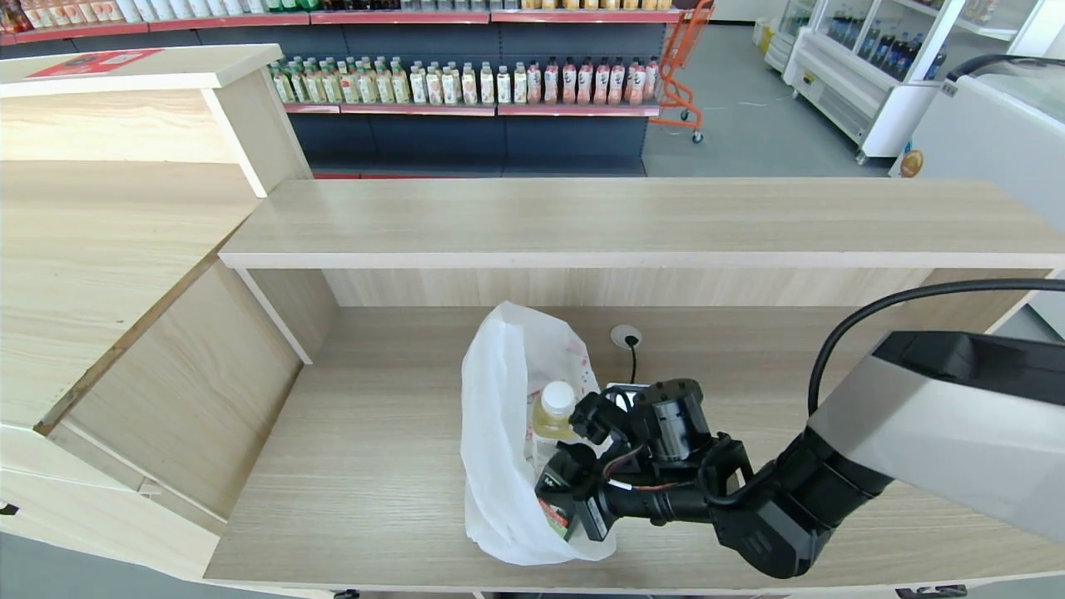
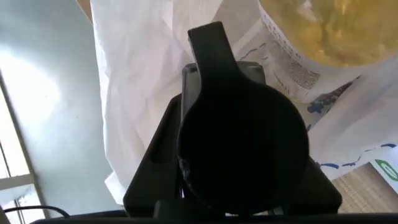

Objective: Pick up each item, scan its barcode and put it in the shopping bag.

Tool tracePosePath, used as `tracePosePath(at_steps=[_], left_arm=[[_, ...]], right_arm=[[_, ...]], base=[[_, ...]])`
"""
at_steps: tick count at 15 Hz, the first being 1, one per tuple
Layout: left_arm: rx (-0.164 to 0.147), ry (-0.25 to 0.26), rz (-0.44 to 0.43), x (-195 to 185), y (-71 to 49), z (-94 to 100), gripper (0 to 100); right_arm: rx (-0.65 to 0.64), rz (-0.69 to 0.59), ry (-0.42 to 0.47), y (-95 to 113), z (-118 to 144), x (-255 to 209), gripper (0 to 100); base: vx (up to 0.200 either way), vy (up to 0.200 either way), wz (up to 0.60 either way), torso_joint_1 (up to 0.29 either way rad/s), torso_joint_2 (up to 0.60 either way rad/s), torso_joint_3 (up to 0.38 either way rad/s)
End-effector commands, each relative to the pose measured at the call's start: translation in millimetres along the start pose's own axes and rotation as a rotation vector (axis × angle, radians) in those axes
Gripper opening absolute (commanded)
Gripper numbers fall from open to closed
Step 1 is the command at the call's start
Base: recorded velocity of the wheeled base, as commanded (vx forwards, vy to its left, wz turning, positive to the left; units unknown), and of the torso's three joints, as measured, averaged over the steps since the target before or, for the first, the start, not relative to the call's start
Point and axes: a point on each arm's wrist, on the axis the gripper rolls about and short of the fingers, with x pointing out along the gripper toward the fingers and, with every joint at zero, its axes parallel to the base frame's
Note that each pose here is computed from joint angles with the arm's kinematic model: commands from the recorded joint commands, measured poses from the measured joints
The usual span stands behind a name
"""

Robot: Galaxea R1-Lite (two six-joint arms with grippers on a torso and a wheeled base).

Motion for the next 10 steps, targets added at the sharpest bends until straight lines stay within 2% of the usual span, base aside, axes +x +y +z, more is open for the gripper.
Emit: tracePosePath(at_steps=[1,5,6,10], left_arm=[[0.0,0.0,0.0,0.0,0.0,0.0,100],[0.0,0.0,0.0,0.0,0.0,0.0,100],[0.0,0.0,0.002,0.0,0.0,0.0,100],[0.0,0.0,0.0,0.0,0.0,0.0,100]], right_arm=[[-0.031,0.003,0.013,-2.4,-6.0,10.4,0],[-0.124,0.002,0.009,-3.5,-8.2,12.3,0],[-0.119,0.005,-0.003,-2.7,-5.3,11.4,100],[0.029,0.03,-0.042,-2.1,6.7,-0.4,100]], base=[[0.0,0.0,0.0,0.0,0.0,0.0],[0.0,0.0,0.0,0.0,0.0,0.0],[0.0,0.0,0.0,0.0,0.0,0.0],[0.0,0.0,0.0,0.0,0.0,0.0]])
